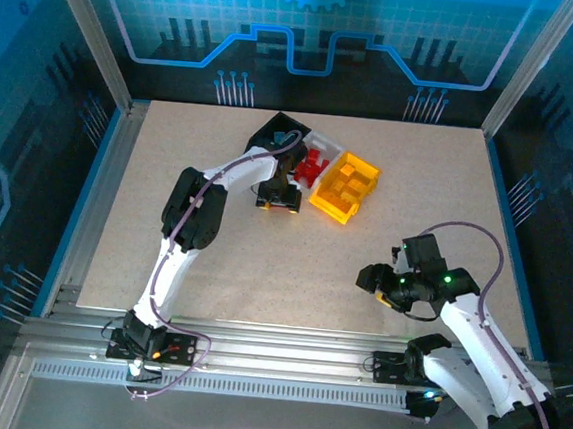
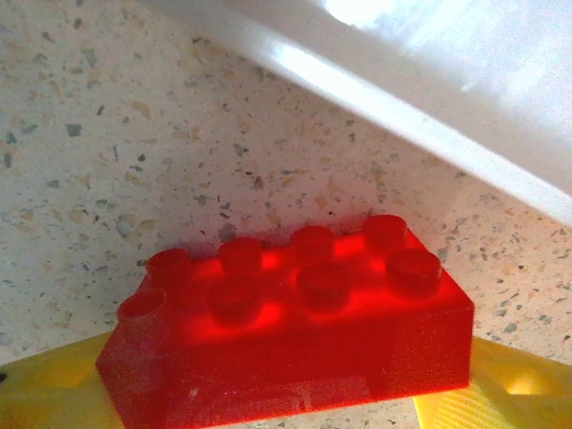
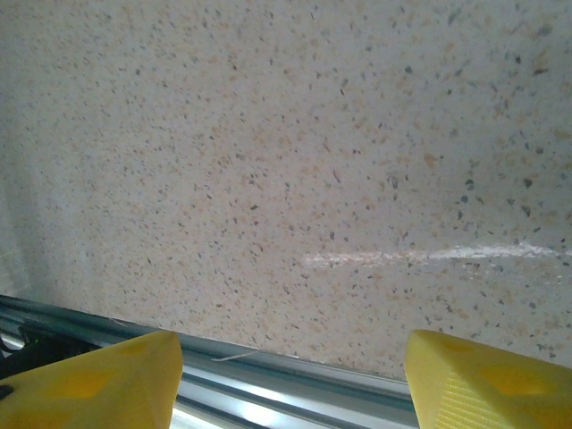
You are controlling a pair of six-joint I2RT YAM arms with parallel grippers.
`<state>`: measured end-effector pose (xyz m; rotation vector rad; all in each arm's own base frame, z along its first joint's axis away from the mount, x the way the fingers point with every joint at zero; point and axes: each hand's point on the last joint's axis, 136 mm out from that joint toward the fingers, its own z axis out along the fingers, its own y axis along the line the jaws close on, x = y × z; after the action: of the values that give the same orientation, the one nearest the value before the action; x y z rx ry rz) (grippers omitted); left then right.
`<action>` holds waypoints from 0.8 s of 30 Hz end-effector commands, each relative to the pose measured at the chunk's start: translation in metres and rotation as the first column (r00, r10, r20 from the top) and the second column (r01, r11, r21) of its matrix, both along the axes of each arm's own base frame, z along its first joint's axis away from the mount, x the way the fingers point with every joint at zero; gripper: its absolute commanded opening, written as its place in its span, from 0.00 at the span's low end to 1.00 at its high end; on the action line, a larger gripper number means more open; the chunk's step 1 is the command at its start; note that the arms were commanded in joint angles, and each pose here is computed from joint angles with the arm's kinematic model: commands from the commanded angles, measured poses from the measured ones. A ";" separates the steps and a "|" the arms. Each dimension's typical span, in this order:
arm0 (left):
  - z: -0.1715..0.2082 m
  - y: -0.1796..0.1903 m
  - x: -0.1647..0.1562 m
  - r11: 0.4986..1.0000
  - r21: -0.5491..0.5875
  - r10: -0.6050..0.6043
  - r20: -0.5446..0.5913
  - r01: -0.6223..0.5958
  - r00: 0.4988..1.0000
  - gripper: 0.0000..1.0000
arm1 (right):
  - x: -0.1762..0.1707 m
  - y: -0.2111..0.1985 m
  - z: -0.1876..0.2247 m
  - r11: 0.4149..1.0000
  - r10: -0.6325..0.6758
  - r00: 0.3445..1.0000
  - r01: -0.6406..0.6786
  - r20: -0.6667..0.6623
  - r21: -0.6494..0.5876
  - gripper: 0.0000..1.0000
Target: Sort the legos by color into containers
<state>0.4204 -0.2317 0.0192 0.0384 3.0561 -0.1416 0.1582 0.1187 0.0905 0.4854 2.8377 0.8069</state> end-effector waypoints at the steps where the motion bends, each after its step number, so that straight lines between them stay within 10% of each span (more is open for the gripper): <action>1: 0.001 0.002 -0.008 1.000 0.022 0.003 -0.020 -0.003 1.000 0.69 | -0.001 0.007 -0.003 1.000 0.022 0.999 -0.022 -0.025 0.020 0.68; 24: 0.009 -0.001 -0.007 1.000 0.011 -0.003 -0.027 0.004 1.000 0.57 | 0.002 0.007 -0.001 0.999 0.036 0.999 -0.036 -0.022 0.005 0.68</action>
<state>0.4288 -0.2346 0.0263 0.0388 3.0394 -0.1366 0.1641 0.1239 0.0854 0.4851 2.8637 0.8187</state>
